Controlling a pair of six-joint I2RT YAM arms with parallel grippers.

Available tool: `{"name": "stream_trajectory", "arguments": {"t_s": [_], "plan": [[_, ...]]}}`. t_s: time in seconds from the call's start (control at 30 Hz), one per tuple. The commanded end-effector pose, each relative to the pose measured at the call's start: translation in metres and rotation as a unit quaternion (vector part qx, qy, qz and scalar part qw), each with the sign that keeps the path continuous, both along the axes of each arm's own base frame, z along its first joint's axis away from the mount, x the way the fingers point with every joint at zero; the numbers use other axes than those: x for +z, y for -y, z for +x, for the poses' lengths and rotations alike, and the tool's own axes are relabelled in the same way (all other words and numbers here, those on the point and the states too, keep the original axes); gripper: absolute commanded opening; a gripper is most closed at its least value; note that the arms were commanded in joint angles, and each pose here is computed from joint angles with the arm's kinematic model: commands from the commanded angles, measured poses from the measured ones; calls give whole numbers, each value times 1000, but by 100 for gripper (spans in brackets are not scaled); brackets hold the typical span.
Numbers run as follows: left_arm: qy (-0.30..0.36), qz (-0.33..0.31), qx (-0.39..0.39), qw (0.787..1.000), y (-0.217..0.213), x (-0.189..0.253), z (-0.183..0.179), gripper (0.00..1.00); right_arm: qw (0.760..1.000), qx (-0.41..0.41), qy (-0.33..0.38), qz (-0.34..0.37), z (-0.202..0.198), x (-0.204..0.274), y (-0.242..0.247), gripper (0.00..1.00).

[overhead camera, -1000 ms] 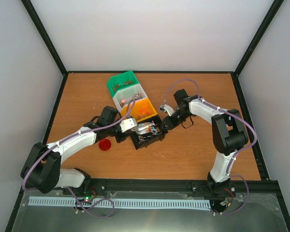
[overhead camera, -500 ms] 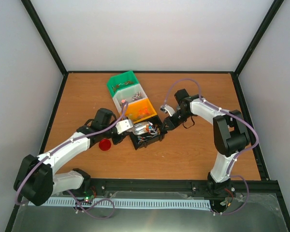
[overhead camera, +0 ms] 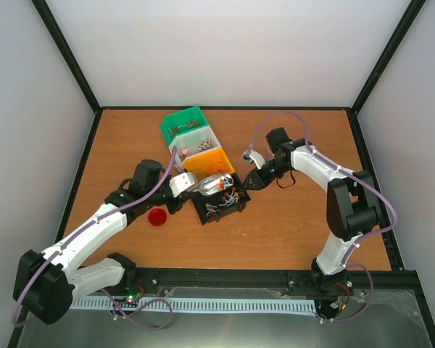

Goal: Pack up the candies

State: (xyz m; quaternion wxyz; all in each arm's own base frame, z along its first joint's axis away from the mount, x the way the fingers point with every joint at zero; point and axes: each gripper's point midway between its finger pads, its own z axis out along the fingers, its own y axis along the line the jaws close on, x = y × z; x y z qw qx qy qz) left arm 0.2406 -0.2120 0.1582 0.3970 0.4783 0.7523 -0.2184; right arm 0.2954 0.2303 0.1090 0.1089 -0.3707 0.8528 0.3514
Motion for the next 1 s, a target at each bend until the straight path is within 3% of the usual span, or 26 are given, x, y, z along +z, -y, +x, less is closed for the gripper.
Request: {"name": "stream_trajectory", "arguments": {"t_s": [0.0, 0.27, 0.67, 0.97], "plan": [[20, -66, -7, 998, 13, 50, 5, 1, 999, 7, 42, 19, 10, 25, 0, 27], [12, -117, -2, 993, 33, 85, 29, 1, 997, -23, 65, 26, 24, 44, 14, 27], [-34, -28, 2, 999, 53, 99, 83, 1, 982, -134, 107, 75, 78, 95, 68, 28], [-60, 2, -3, 998, 82, 98, 116, 1, 959, -245, 99, 104, 126, 102, 126, 29]]}}
